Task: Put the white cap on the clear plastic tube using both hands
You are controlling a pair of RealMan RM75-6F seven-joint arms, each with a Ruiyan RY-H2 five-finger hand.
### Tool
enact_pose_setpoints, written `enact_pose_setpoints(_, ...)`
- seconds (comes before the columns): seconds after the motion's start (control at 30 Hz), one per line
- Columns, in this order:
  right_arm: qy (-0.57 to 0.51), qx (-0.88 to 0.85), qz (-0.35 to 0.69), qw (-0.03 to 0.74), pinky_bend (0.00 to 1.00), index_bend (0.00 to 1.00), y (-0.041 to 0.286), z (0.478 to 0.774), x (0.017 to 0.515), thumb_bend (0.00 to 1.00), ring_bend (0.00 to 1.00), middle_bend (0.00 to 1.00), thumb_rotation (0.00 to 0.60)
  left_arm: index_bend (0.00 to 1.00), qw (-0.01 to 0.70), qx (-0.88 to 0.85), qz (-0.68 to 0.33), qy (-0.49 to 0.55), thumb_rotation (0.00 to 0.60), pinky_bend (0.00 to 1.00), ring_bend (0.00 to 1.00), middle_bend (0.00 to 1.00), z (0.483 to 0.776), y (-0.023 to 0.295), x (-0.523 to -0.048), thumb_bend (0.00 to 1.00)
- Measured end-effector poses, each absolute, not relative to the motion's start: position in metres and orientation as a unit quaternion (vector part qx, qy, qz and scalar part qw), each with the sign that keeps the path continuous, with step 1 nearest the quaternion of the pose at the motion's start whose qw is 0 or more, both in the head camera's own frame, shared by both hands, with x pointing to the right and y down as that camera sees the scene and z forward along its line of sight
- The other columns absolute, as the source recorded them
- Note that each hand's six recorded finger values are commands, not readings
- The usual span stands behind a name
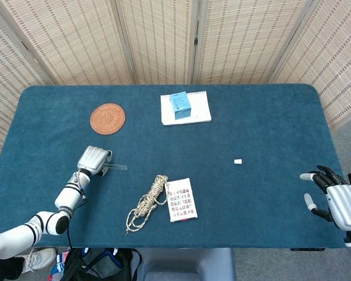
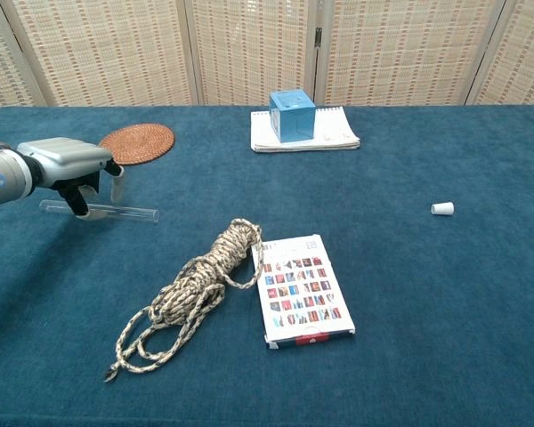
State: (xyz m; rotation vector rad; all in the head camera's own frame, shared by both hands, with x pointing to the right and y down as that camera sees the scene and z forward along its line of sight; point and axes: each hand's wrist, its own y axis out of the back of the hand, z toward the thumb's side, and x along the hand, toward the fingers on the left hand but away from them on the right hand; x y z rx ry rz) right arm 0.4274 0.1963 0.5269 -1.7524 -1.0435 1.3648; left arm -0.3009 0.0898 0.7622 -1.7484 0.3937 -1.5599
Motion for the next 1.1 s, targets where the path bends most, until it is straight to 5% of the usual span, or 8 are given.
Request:
enact_pose_setpoints(0.47,-0.402,-0.669,0.528,0.335,0.27,0.3,0.198,0.527,0.43,0.41,0.14,0.31,0.6,0.46,0.368,-0.686,-0.61,0.144,0.6,1.0,0.91,0.96,0.769,0.097,-0.299,0.34)
enact_pose_setpoints(1.1,-0.405,-0.66,0.53,0.345,0.27,0.3,0.193,0.523,0.431,0.41,0.14,0.31,0.6,0.6,0.393,-0.68,-0.588,0.194,0.6,1.0,0.94,1.0,0.754,0.087,-0.304,0.34)
